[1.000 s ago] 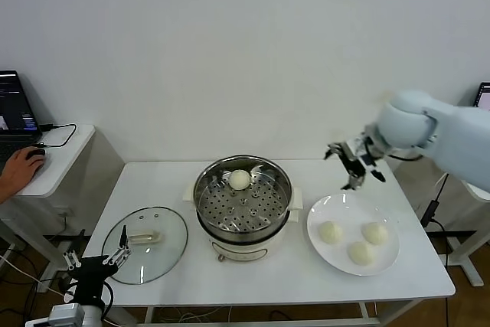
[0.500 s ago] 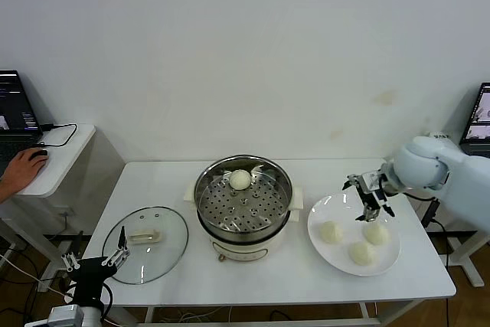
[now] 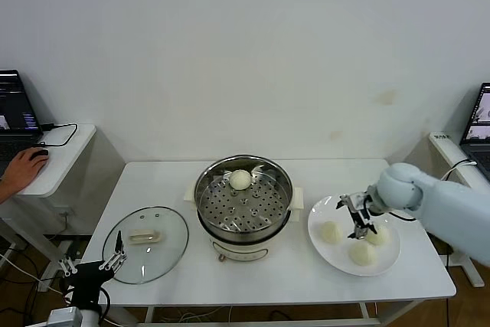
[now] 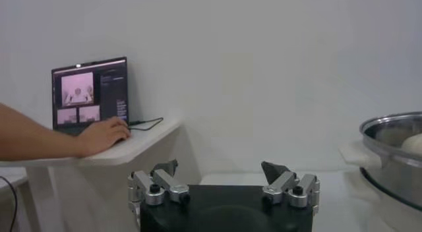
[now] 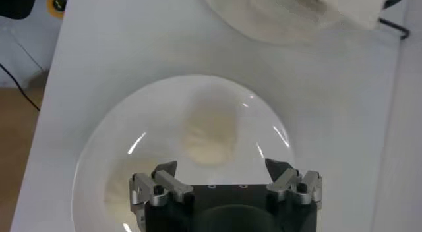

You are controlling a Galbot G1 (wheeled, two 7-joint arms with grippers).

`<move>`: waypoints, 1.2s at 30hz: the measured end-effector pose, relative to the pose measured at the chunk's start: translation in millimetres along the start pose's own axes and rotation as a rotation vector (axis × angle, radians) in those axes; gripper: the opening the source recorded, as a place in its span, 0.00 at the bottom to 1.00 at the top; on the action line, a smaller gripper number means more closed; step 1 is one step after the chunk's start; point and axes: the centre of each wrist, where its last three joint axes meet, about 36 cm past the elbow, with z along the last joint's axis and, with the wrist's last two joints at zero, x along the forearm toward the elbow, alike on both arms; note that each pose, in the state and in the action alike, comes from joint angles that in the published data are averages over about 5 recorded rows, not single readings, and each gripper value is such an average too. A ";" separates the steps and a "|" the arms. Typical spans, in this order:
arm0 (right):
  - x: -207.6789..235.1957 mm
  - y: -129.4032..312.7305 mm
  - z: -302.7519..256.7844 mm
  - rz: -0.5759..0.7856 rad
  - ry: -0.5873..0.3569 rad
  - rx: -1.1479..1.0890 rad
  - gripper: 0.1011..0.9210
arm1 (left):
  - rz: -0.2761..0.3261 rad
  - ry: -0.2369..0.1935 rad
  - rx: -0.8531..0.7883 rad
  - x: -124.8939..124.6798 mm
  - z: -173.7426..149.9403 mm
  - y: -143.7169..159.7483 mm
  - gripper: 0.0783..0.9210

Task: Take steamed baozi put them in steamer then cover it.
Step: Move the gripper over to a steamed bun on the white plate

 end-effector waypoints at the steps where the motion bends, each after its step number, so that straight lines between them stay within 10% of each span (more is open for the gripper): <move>1: -3.1 -0.9 -0.9 -0.001 -0.001 -0.001 0.88 | 0.000 0.001 0.000 -0.2 0.4 -0.2 0.88; 19: -48.2 -7.8 -13.5 -0.046 0.014 -0.026 0.87 | -0.003 0.014 0.002 -3.5 7.4 -0.6 0.88; 36: -50.7 -14.6 -13.5 -0.049 0.035 -0.044 0.63 | -0.006 0.017 0.003 -3.1 8.6 -0.4 0.88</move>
